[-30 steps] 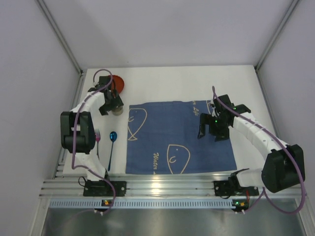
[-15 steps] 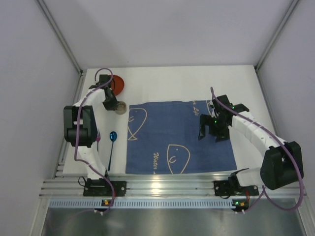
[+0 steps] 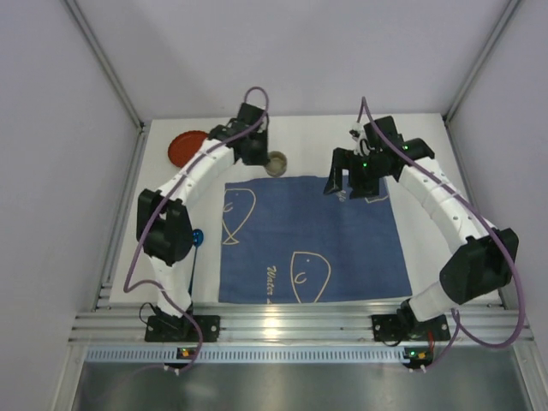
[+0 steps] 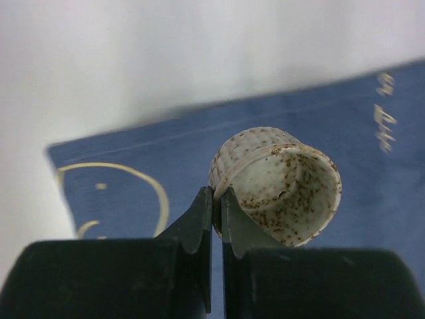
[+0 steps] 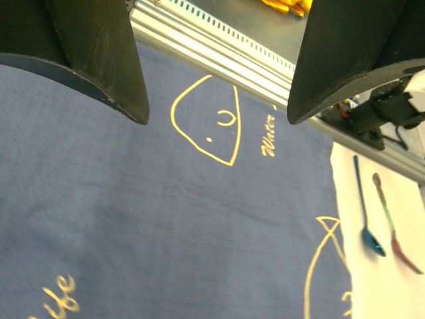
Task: Set the dinner table for one person
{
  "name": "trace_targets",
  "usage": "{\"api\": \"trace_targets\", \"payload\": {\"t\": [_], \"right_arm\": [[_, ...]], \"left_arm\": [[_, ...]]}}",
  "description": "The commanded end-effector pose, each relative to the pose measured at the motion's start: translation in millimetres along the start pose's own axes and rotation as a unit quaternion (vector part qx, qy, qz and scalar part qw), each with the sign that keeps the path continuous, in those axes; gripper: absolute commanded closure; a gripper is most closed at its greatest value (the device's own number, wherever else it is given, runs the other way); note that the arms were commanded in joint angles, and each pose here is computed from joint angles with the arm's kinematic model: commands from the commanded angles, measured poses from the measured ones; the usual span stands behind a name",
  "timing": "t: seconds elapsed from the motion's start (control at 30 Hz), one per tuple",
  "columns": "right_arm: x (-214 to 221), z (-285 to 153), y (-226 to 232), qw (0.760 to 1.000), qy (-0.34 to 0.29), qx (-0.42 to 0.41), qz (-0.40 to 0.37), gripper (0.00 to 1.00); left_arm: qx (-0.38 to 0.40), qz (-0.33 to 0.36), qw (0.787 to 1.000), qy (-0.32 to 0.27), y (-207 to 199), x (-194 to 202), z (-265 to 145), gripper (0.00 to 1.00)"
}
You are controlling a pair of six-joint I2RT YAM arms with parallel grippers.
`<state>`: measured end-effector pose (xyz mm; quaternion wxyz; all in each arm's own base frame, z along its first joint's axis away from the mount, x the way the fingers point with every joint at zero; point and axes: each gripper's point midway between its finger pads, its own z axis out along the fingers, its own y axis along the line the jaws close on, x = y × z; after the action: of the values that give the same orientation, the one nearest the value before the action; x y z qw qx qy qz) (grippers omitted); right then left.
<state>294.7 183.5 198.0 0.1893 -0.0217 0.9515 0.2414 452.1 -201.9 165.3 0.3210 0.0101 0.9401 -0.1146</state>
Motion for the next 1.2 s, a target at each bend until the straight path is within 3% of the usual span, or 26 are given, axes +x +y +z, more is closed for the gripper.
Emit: {"api": "trace_targets", "payload": {"t": [0.0,0.2,0.27,0.63,0.67,0.7,0.77,0.8,0.83,1.03,1.17], "right_arm": [[-12.1,0.5,29.5,0.999,0.006,-0.033,-0.016,0.16],[-11.4,0.4,20.3,1.000,-0.001,-0.010,-0.021,0.27],[-5.4,4.1,9.3,1.000,0.003,0.011,-0.021,0.34],[39.1,15.4,-40.2,0.995,0.035,0.092,-0.019,1.00],[38.6,14.6,-40.7,0.995,0.033,0.093,-0.020,1.00],[37.6,13.1,-40.4,0.995,0.030,0.093,-0.023,1.00],[31.6,11.6,-41.0,0.994,0.022,0.100,-0.027,1.00],[29.0,10.6,-42.8,0.994,0.021,0.104,-0.030,1.00],[26.4,10.4,-45.5,0.993,0.019,0.111,-0.030,1.00],[-6.4,-1.5,-75.8,0.988,0.000,0.154,0.006,1.00],[-20.4,7.6,-111.7,0.981,0.004,0.188,0.056,1.00]], "left_arm": [[0.034,0.071,0.997,0.013,-80.1,33.0,-36.9,1.00],[0.075,0.092,0.993,0.020,-156.3,70.8,-60.6,1.00],[0.084,0.094,0.992,0.005,-172.1,67.3,-75.1,1.00],[0.130,0.079,0.988,-0.032,-219.8,71.3,-123.8,1.00],[0.130,0.077,0.988,-0.036,-221.3,70.6,-125.0,0.99],[0.131,0.075,0.988,-0.038,-223.1,71.2,-126.5,0.79],[0.124,0.067,0.989,-0.039,-221.8,72.3,-123.0,0.55],[0.108,0.065,0.991,-0.046,-217.3,70.6,-118.4,0.05],[0.098,0.064,0.992,-0.047,-213.6,69.9,-116.7,0.02],[-0.022,0.066,0.997,-0.029,-139.2,63.7,-99.5,0.02],[-0.038,-0.016,0.998,-0.043,-60.5,27.9,-106.7,0.02]]}}
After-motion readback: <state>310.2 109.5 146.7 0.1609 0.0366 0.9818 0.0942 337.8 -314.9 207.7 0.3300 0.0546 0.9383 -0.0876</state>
